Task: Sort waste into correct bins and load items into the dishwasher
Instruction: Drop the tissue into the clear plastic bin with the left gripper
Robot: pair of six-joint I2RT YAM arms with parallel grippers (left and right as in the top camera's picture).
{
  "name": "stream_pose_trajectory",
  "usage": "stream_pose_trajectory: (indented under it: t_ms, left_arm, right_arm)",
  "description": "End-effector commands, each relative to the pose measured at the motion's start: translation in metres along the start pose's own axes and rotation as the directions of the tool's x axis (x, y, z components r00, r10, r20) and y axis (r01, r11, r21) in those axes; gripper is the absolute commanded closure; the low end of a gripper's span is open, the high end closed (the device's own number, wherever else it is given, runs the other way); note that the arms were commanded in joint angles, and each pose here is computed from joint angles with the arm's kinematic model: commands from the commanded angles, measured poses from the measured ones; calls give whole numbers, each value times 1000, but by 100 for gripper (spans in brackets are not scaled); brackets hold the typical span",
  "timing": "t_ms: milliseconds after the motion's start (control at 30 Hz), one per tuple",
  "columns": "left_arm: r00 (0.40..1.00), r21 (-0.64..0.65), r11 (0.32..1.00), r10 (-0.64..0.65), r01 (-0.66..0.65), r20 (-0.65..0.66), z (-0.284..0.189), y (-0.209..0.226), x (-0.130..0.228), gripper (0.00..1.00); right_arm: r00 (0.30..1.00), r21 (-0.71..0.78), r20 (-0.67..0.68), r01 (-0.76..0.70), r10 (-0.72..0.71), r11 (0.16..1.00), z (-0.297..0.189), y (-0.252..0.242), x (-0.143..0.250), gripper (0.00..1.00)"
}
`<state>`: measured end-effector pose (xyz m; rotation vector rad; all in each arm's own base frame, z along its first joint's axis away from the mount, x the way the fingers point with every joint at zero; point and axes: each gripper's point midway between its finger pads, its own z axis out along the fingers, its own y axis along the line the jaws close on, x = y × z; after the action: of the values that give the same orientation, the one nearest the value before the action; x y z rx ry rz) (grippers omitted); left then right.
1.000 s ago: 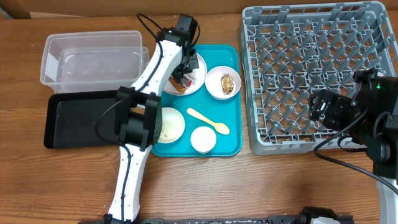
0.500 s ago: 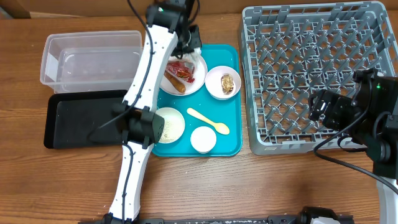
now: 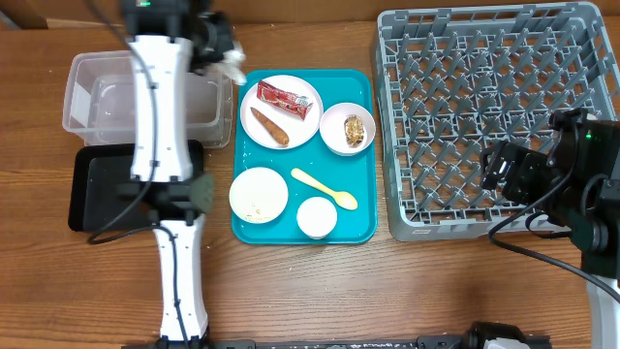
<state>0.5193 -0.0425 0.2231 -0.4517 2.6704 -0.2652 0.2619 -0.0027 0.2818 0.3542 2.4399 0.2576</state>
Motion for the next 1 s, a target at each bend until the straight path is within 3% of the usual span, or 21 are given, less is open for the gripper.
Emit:
stream_pose_trajectory:
  t_ms: [0,67,133,167,200,233,300,467,567,667,800,967]
  left_arm:
    - [998,-62,997,-42,44,43,-19,43,-17,96]
    - [997,-142,987,-78,80,19,-9,73,-17,94]
    - [995,-208,974,-98,93,-10,2,92,-14,83]
    - [994,-237,967,-104,95,-23,7,100,-12,71]
    - [993,-275,957,-109,93,-40,16,109,-9,44]
    - [993,-299,950,-109,90,-47,23,114,-8,26]
    - [993,-320,943,-109,87,-51,39,120,-9,0]
    - [996,-229,971,-76,65,-39,36,101,-16,0]
    - [997,-9,997,77,-77,-17,16,47,-20,0]
    - [959,144,948,283,-285,36,0,-19,-9,0]
    - [924,67,921,383,-383,6,17,-56,18,0]
    - [934,-12,935,354,-355,-51,65,-89,48,0]
  right_arm:
    - [1000,-11,23,7,-7,1000,-6,3,-6,0]
    - [1000,-11,22,7,-7,1000,-6,3,-6,0]
    - [1000,-11,22,7,-7,1000,-6,3,-6,0]
    - [1000,-11,22,7,-7,1000,-6,3,-6,0]
    - [1000,-11,22,7,-6,1000,-6,3,-6,0]
    - [1000,-11,21,4,-4,1000,-6,3,-5,0]
    - [1000,-10,16,2,-2,1000,-6,3,-4,0]
    - [1000,-7,3,0,0,1000,-6,2,-1,0]
    - [1000,-7,2,0,0,1000,-6,2,-1,0]
    - [1000,-7,2,0,0,1000,-6,2,-1,0]
    - [1000,-8,1,-1,1,1000,-6,2,-1,0]
    - [1000,-35,-8,-1,1,999,-6,7,1,0]
